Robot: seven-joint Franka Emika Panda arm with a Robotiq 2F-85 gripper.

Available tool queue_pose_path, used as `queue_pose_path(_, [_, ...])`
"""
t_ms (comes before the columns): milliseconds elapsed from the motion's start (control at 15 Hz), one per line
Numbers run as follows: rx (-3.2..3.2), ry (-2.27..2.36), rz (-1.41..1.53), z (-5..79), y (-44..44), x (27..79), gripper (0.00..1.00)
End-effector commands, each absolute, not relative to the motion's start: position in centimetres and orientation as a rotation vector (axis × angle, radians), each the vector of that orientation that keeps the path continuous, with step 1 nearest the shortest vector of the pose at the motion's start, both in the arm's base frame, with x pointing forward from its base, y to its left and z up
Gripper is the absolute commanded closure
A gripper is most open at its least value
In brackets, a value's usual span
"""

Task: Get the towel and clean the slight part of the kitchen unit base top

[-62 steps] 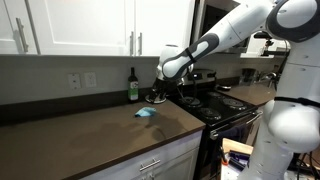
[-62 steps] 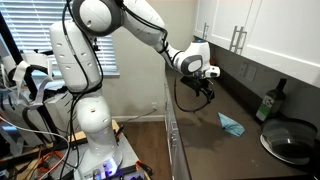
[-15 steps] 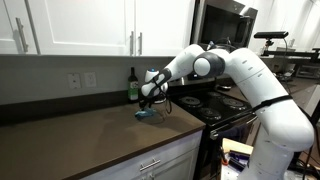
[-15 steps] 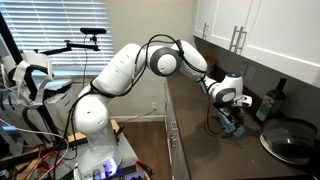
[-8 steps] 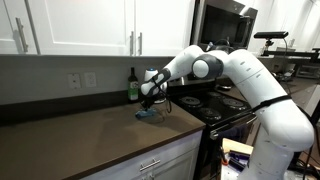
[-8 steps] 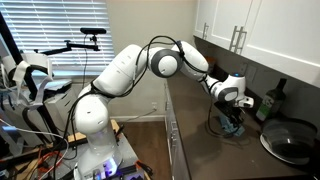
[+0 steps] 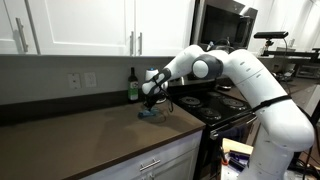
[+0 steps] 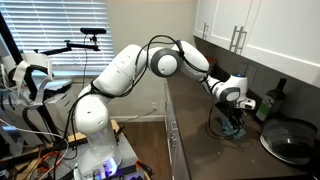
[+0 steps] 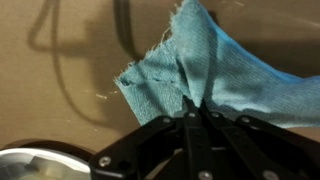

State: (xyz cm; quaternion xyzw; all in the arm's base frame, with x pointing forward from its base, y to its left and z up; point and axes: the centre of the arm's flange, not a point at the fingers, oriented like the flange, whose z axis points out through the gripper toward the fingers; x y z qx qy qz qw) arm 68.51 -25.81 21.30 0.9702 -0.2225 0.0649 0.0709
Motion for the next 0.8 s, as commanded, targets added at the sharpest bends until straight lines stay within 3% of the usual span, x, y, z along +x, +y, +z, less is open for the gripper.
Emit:
queue_pose_path(0, [2.882, -0.721, 0.140, 21.6, -26.5, 67.7, 0.96])
queue_pose_path(733, [2.816, -0.865, 0.056, 21.6, -28.5, 63.5, 0.96])
